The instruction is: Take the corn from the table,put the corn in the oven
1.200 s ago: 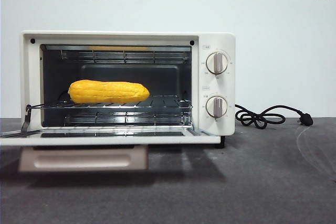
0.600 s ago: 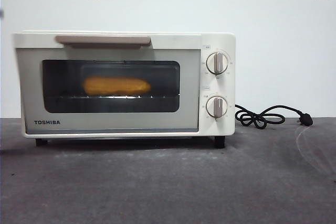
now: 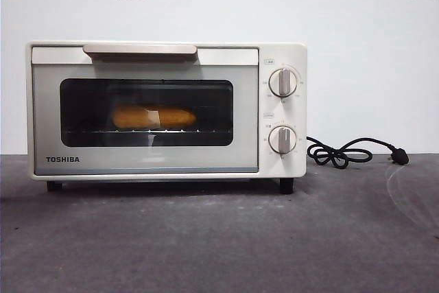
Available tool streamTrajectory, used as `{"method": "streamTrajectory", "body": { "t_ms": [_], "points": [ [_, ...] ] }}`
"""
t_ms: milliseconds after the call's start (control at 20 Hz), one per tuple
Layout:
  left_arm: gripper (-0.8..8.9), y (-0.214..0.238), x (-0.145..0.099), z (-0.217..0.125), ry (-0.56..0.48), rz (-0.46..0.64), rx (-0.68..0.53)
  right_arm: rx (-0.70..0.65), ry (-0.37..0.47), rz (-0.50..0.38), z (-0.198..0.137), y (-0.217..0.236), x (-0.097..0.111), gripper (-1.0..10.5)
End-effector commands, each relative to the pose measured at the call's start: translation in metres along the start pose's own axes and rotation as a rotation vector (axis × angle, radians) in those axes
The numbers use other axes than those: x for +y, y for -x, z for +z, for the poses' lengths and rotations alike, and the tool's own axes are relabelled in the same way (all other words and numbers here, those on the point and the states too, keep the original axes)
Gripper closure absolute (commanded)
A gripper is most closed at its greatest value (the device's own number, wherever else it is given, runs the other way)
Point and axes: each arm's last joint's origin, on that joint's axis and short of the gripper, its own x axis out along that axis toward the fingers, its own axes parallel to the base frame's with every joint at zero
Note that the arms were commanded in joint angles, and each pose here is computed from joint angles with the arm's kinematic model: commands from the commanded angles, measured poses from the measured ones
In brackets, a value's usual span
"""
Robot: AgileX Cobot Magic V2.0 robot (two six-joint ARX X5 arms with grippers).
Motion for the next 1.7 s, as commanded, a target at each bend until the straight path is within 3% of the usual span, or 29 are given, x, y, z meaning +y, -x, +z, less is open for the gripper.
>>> {"method": "streamTrajectory", "body": {
  "t_ms": [50,300,450,700,1100,1700],
  "points": [
    [8.21,0.008,-0.012,-0.008,0.0,0.188,-0.021,-0.012,-0.019,0.001,0.002,-0.001,-0.001,9.6],
    [8.21,0.024,-0.036,-0.021,-0.038,0.402,-0.126,-0.044,-0.097,-0.011,0.005,-0.001,-0.002,9.6],
    [8.21,0.032,-0.048,-0.03,-0.041,0.469,-0.186,-0.064,-0.14,-0.046,0.007,-0.001,-0.003,9.6],
    [8.21,0.034,-0.058,-0.043,-0.025,0.459,-0.167,-0.082,-0.196,-0.092,0.01,-0.002,-0.005,9.6],
    [8.21,0.037,-0.06,-0.056,-0.03,0.592,-0.118,-0.065,-0.237,-0.11,0.01,-0.008,-0.008,9.6],
    [8.18,0.037,-0.063,-0.057,-0.039,0.539,-0.121,-0.044,-0.248,-0.111,0.011,-0.015,-0.01,9.6]
  ]
}}
